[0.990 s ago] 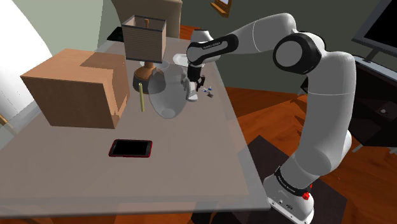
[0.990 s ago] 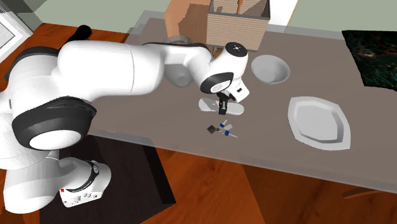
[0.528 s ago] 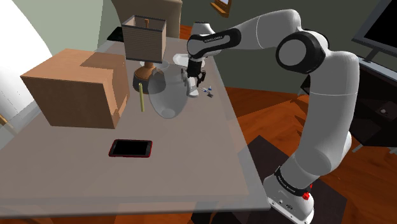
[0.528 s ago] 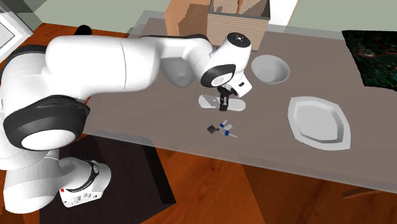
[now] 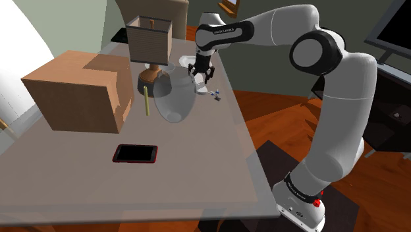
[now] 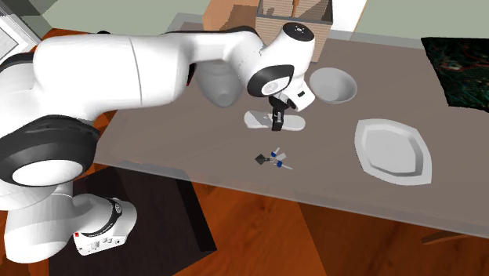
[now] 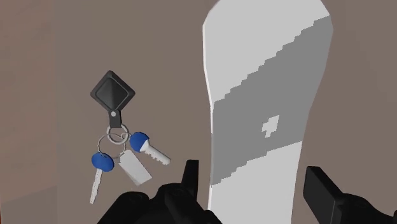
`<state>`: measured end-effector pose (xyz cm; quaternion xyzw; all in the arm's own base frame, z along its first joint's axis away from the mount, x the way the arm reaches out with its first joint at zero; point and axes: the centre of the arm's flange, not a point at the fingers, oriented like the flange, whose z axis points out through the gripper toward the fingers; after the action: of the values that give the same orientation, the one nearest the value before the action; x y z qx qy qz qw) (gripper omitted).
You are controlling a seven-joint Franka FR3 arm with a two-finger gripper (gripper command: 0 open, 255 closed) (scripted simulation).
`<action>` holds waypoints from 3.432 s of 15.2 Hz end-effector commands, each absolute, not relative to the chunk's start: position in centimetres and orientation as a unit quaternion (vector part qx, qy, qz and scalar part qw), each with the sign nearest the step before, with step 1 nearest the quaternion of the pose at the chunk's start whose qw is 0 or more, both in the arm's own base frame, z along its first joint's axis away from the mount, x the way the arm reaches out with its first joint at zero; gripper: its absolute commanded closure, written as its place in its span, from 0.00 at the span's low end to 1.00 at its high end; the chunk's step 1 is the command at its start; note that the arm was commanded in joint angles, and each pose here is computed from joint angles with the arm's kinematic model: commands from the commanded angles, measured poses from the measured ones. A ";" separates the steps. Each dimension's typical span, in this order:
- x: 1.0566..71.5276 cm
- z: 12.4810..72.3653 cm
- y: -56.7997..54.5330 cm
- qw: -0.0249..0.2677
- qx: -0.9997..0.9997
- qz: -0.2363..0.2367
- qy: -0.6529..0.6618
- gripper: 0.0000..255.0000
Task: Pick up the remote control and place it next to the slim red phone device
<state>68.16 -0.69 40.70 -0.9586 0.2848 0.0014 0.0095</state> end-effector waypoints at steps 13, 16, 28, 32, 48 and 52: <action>58.4 42.1 10.1 0.009 -0.959 0.001 0.285 1.00; 55.7 42.1 13.0 0.009 -0.959 0.001 0.285 1.00; 45.2 42.2 24.8 0.009 -0.959 0.001 0.285 1.00; 41.6 42.2 28.7 0.009 -0.959 0.001 0.285 1.00; 27.4 42.4 44.4 0.009 -0.959 0.001 0.285 1.00; 27.4 40.2 44.4 0.009 -0.959 0.001 0.285 1.00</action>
<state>27.42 44.39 40.69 -0.9586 0.2846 0.0015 0.0091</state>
